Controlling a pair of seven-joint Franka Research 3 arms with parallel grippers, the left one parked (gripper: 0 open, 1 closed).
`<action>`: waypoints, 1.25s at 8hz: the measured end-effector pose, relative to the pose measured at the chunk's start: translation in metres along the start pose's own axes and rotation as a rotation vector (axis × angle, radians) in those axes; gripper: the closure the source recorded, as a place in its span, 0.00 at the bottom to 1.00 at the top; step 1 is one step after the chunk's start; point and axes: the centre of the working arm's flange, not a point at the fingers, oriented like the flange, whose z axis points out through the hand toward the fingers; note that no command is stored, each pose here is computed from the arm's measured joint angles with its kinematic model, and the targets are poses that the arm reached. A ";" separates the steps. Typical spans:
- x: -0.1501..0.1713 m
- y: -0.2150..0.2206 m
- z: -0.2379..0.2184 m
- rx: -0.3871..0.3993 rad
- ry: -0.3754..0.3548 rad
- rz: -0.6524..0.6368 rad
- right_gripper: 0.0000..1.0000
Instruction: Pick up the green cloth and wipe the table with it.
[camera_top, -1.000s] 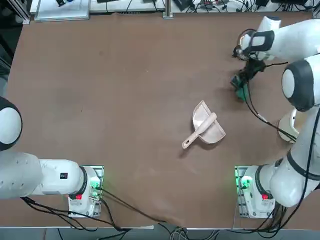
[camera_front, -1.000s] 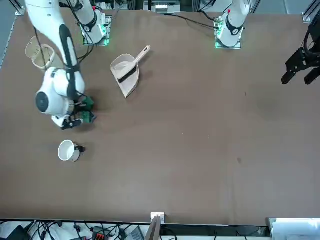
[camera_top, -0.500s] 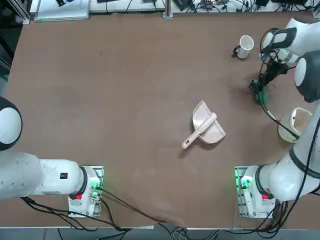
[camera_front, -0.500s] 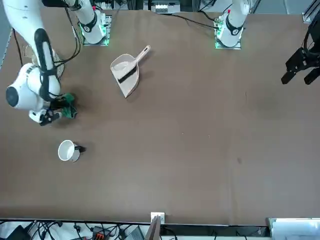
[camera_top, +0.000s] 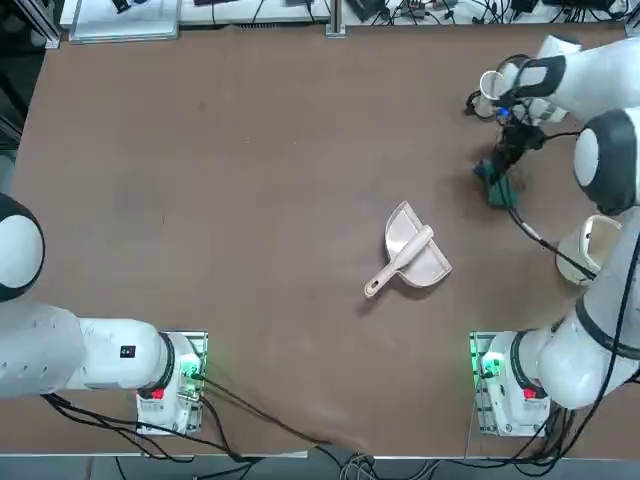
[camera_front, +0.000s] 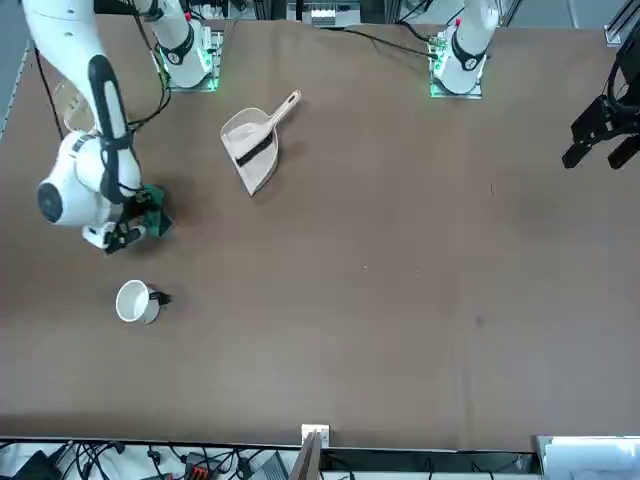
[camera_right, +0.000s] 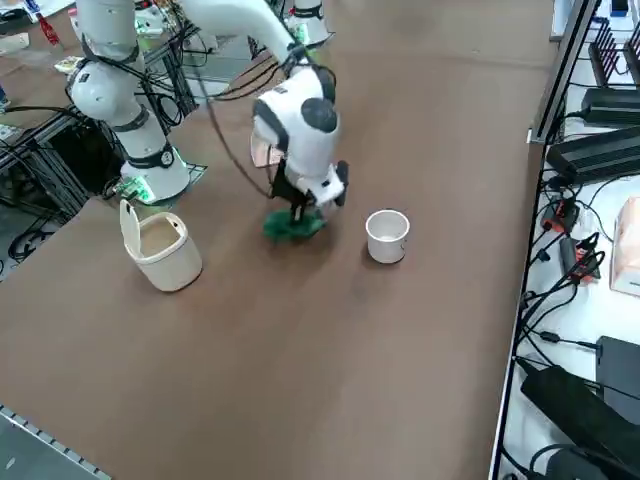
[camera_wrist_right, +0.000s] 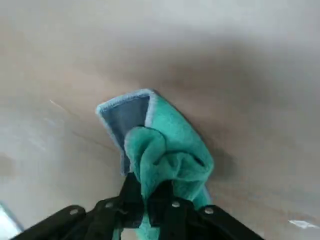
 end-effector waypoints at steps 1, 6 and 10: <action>0.014 -0.038 0.005 0.024 0.024 0.033 0.92; 0.029 -0.083 0.011 0.010 0.063 0.049 0.92; -0.030 0.064 -0.009 -0.158 -0.037 -0.154 0.92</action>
